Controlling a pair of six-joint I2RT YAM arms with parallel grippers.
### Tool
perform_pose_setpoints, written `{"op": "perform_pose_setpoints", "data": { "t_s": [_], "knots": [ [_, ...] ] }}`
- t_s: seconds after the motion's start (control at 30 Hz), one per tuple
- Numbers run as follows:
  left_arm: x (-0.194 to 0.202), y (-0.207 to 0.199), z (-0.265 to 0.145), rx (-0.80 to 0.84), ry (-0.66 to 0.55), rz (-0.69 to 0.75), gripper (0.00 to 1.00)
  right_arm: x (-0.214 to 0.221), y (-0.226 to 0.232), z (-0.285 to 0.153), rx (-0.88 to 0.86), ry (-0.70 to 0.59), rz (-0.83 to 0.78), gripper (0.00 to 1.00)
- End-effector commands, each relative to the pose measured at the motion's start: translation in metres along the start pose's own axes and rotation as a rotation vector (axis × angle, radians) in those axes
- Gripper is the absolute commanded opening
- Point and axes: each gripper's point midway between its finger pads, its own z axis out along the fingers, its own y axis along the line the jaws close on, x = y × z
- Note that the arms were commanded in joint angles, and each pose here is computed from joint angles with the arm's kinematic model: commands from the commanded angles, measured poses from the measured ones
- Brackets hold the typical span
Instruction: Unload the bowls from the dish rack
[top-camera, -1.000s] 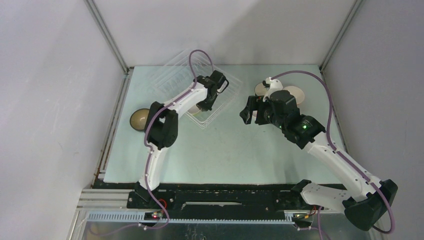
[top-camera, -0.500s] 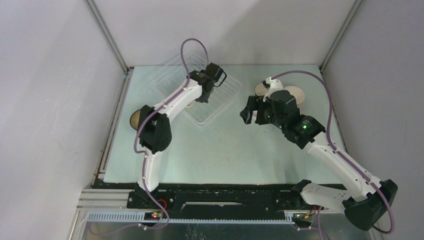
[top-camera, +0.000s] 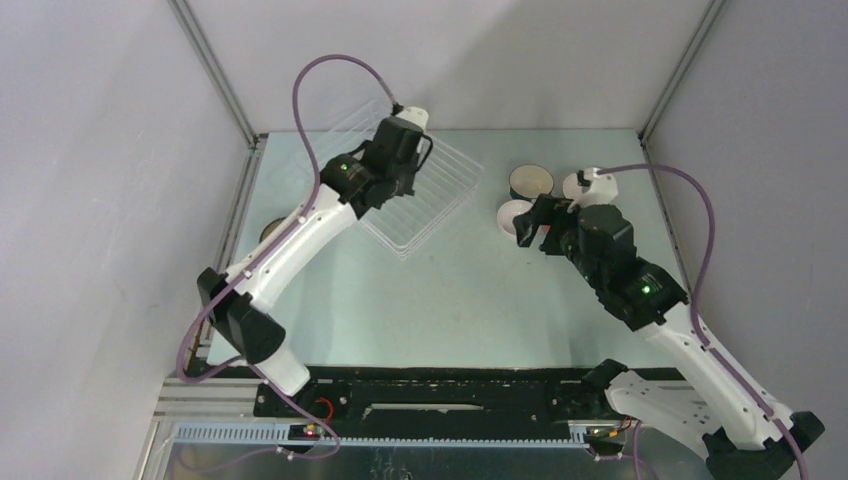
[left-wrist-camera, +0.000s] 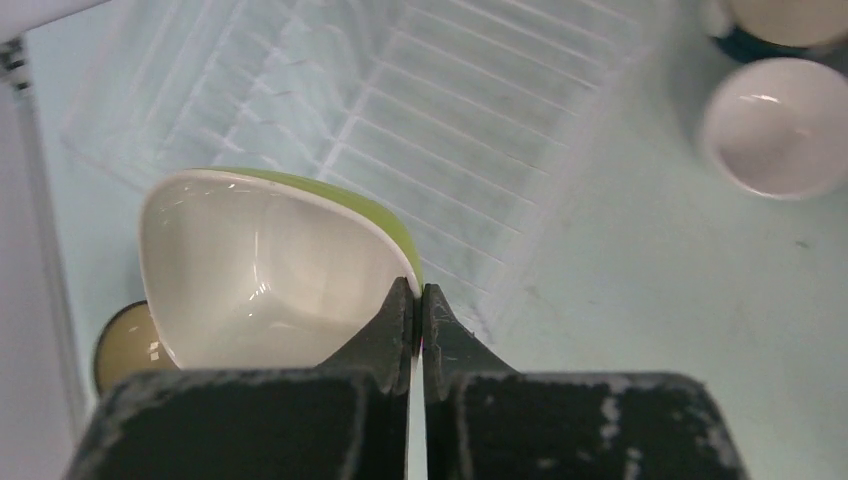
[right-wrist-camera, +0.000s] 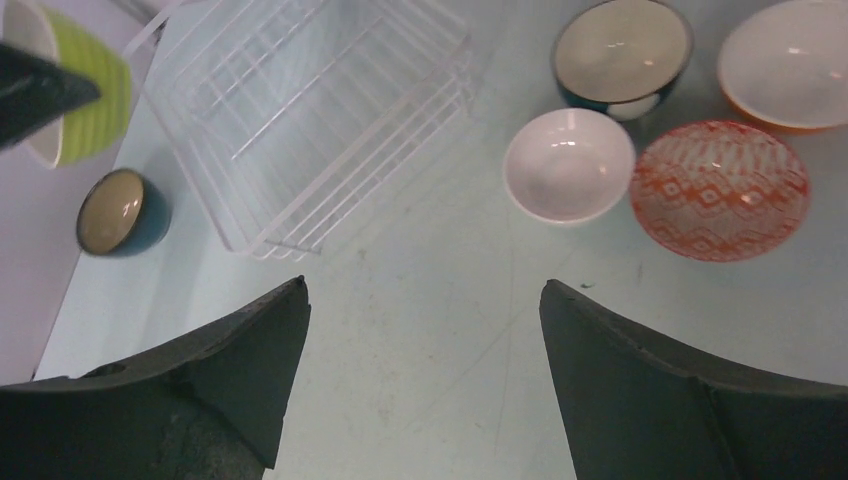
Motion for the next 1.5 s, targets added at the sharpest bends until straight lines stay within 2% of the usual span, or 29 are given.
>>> {"op": "perform_pose_setpoints", "data": {
  "t_s": [0.0,0.13,0.3,0.4,0.6,0.87,1.1,1.47],
  "knots": [
    [-0.006,-0.067,-0.038,0.228,-0.081,-0.001,0.0,-0.012,-0.033,-0.01,0.143,-0.112,0.088,0.93],
    [0.004,-0.117,-0.068,0.33,-0.111,0.078,0.0,-0.009,-0.053,-0.024,0.202,-0.15,0.109,0.95],
    [0.027,-0.183,-0.081,0.494,-0.103,0.131,0.0,-0.013,-0.08,-0.05,0.296,-0.228,0.154,0.95],
    [0.042,-0.227,-0.075,0.582,-0.087,0.146,0.0,-0.016,-0.09,-0.065,0.311,-0.291,0.186,0.95],
    [0.068,-0.278,-0.041,0.571,-0.006,0.188,0.0,-0.018,-0.104,-0.083,0.345,-0.347,0.21,0.95],
    [0.093,-0.29,0.009,0.434,0.042,0.254,0.0,-0.017,-0.108,-0.091,0.344,-0.362,0.211,0.95],
    [0.097,-0.293,0.033,0.362,0.031,0.324,0.0,-0.013,-0.107,-0.088,0.341,-0.344,0.209,0.95],
    [0.112,-0.296,0.058,0.292,0.078,0.408,0.02,-0.017,-0.107,-0.097,0.317,-0.379,0.22,0.95]
  ]
}}
